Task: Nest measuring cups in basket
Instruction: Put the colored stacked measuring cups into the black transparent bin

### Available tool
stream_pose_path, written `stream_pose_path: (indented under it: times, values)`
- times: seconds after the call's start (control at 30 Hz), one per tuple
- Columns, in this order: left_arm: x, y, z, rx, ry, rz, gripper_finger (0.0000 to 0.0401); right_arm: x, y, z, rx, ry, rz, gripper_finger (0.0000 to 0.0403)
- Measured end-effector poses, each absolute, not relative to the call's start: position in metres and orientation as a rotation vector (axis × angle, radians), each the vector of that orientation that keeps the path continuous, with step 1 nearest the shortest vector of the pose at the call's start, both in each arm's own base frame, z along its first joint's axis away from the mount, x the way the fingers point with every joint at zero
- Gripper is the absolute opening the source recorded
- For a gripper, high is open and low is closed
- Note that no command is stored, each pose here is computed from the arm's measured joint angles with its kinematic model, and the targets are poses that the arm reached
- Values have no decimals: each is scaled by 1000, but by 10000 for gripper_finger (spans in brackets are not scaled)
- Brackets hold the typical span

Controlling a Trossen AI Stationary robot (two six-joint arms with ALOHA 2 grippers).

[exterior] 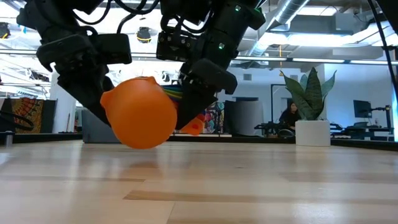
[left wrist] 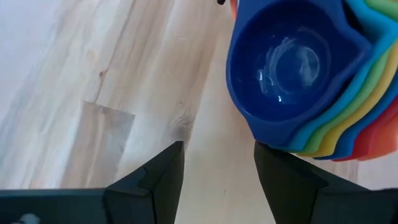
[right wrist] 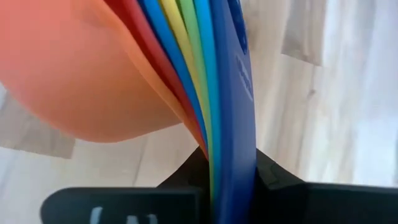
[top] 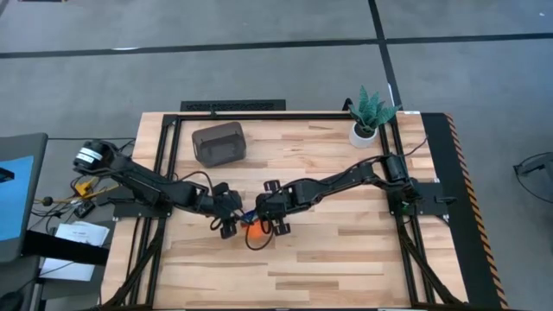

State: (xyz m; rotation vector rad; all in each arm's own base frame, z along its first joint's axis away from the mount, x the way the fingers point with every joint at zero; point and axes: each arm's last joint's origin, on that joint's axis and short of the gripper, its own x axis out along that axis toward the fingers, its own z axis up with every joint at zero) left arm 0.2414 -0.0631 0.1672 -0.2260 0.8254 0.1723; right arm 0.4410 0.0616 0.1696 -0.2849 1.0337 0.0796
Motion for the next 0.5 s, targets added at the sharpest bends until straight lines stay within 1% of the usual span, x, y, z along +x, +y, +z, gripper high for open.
stream_pose_path:
  times: [0.13, 0.3, 0.5]
  values:
    - [236, -57, 174, -241, 829, 197, 185, 442, 60, 171, -318, 1023, 18, 59]
    - [212, -44, 197, -290, 808, 314, 185, 443, 56, 178, -422, 1024, -85, 58]
    - [171, -27, 237, -380, 633, 424, 185, 455, 41, 207, -532, 958, -193, 58]
